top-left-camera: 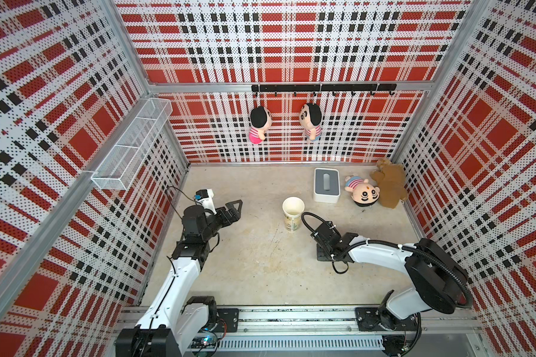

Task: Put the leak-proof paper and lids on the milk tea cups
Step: Pick up the leak-proof paper from the center of the board.

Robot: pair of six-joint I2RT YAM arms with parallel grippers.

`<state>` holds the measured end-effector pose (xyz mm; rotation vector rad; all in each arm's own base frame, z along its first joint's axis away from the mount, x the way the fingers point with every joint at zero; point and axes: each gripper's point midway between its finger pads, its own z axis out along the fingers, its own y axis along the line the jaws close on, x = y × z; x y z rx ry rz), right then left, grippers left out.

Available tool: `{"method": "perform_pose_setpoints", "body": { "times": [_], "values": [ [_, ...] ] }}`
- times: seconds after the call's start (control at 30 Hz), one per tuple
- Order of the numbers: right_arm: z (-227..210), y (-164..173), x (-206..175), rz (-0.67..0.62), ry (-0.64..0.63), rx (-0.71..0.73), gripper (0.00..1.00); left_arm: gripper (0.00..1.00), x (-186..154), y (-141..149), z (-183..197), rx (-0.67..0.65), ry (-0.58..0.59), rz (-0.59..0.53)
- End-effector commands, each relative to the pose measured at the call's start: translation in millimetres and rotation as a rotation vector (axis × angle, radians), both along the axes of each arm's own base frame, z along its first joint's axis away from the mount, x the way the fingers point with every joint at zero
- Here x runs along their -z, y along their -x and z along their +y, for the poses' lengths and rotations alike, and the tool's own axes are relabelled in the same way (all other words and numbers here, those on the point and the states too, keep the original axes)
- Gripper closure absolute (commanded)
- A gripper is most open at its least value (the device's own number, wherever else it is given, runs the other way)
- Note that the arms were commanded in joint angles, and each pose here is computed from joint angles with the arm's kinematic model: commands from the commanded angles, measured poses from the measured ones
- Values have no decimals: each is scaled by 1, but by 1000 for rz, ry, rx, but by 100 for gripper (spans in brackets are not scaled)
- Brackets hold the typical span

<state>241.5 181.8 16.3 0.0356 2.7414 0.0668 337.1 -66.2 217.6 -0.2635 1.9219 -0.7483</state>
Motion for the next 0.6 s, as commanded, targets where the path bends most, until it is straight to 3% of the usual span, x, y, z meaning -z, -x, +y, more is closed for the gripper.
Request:
{"method": "perform_pose_setpoints", "body": {
  "times": [0.0,0.13,0.3,0.53,0.57],
  "values": [
    [-20,26,30,113,73,12,79,2,-13,-1,0,12,-15,-29],
    [-23,24,29,97,88,13,90,2,-13,0,1,12,-20,-27],
    [-10,12,6,20,12,-6,94,2,-13,3,-2,25,-6,-27],
    [13,-12,-67,-175,-171,-21,96,2,-32,19,-59,221,73,-90],
    [13,-15,-74,-202,-162,-41,100,2,-35,24,-68,253,84,-102]
  ]
}}
